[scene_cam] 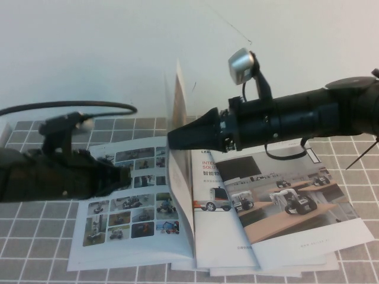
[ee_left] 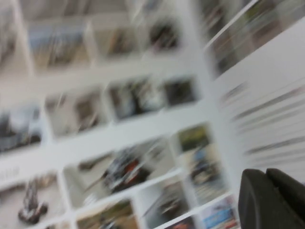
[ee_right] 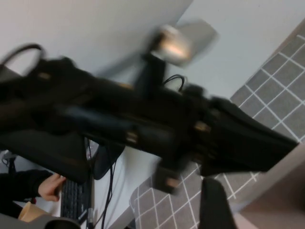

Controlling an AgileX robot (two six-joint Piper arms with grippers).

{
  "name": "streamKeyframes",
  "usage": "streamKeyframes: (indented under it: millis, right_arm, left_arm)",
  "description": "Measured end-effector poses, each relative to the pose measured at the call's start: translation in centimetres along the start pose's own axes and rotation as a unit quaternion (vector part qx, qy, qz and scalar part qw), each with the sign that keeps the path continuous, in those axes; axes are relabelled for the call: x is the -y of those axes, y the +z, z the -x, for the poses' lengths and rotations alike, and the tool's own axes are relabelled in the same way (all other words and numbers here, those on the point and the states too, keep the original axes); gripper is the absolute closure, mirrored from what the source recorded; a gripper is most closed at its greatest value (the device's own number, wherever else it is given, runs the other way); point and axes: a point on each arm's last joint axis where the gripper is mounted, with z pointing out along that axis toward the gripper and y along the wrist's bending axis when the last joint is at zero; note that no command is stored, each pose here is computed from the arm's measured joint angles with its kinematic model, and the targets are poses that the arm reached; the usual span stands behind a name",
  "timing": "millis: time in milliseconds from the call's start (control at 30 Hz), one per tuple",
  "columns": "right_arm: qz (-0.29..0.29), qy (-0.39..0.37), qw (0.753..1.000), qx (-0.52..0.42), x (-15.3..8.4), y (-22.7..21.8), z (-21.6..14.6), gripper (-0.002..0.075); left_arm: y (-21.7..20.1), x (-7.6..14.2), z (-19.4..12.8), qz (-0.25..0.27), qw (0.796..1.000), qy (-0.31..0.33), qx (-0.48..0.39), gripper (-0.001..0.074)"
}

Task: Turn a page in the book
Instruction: Open the closed book

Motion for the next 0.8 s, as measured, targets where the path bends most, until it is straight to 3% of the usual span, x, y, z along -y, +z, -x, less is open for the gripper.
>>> streamKeyframes:
  millis: [367,500,800]
  right_arm:
    - [-0.011,0.009,1.0,-0.014,2.3,1.8,-1.5,0.0338]
    - [-0.01,0.02,1.0,-0.02,3.1,2.4,-2.2,0.0338]
    - [-0.006,0.032,0.999,-0.04,3.8,3.9,-3.4,0.0338]
  left_arm:
    - [-9.3,5.4,1.8,-0.026,0.986,0.085,0.141,0.0738]
    - [-10.4,7.1,2.6,-0.073,0.984,0.1,0.129,0.0738]
    - [-8.9,7.8,5.6,-0.113,0.985,0.09,0.096,0.0738]
